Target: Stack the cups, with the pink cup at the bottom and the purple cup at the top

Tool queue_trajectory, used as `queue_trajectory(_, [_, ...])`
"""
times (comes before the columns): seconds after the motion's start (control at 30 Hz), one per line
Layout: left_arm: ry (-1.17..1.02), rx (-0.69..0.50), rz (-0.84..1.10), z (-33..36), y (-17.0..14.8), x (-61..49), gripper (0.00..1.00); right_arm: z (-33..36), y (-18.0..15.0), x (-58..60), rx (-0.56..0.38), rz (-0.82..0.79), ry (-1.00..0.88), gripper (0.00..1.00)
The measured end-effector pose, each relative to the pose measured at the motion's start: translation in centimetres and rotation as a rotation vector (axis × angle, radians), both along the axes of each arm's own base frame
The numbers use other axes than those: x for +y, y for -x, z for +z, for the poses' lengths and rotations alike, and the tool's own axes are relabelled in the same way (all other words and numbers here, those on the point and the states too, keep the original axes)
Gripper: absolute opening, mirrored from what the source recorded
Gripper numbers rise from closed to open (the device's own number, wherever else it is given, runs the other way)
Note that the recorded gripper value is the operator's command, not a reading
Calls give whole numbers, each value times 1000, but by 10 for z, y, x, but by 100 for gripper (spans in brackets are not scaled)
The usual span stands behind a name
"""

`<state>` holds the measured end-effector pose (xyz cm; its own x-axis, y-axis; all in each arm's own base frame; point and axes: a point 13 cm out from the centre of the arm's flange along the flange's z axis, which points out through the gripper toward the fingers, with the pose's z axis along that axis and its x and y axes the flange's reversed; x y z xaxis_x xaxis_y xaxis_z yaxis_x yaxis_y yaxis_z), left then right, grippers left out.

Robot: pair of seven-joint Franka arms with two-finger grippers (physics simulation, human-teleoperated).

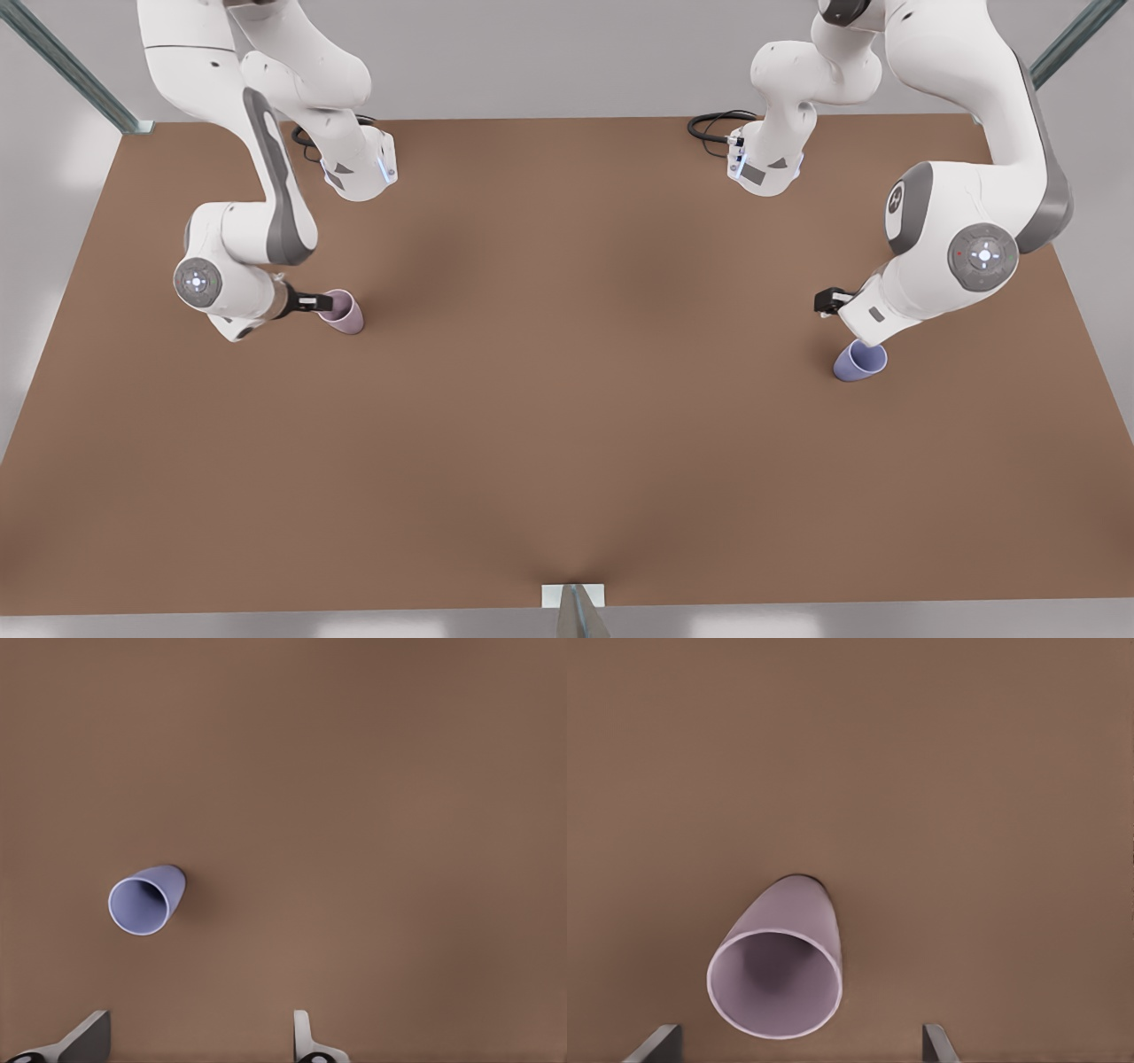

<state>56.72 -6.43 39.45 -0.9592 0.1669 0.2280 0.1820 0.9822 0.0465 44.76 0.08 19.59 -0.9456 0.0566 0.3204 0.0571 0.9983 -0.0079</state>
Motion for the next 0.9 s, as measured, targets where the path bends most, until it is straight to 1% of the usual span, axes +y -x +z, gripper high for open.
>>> queue_trajectory(0.33, [-1,12,-1,-3,2,1,100,-58,36,0,102,11,-11,98])
queue_trajectory(0.37, [-1,12,-1,-3,3,1,100,-65,42,-2,109,9,-11,96])
queue_trajectory(0.4, [-2,12,-1,-3,3,2,100,-71,44,-4,114,5,-12,93])
queue_trajectory(0.43, [-2,14,-1,-3,3,2,100,-77,46,-5,117,3,-14,84])
queue_trajectory(0.47, [-2,15,-1,-3,3,2,100,-83,46,-6,119,4,-16,67])
queue_trajectory(0.5, [-3,16,-1,-4,3,2,100,-88,46,-5,118,5,-18,55])
queue_trajectory(0.57, [-3,17,-1,-4,4,2,100,-95,44,-4,114,8,-24,38])
queue_trajectory(0.6, [-3,17,-2,-4,4,2,100,-98,42,-3,109,9,-28,28])
queue_trajectory(0.63, [-3,18,-2,-4,4,2,100,-99,40,-1,103,11,-32,21])
queue_trajectory(0.83, [-6,24,-2,-6,5,3,100,-99,31,3,73,31,-33,21])
queue_trajectory(0.9, [-6,23,-3,-6,5,3,100,-89,15,3,44,31,-33,21])
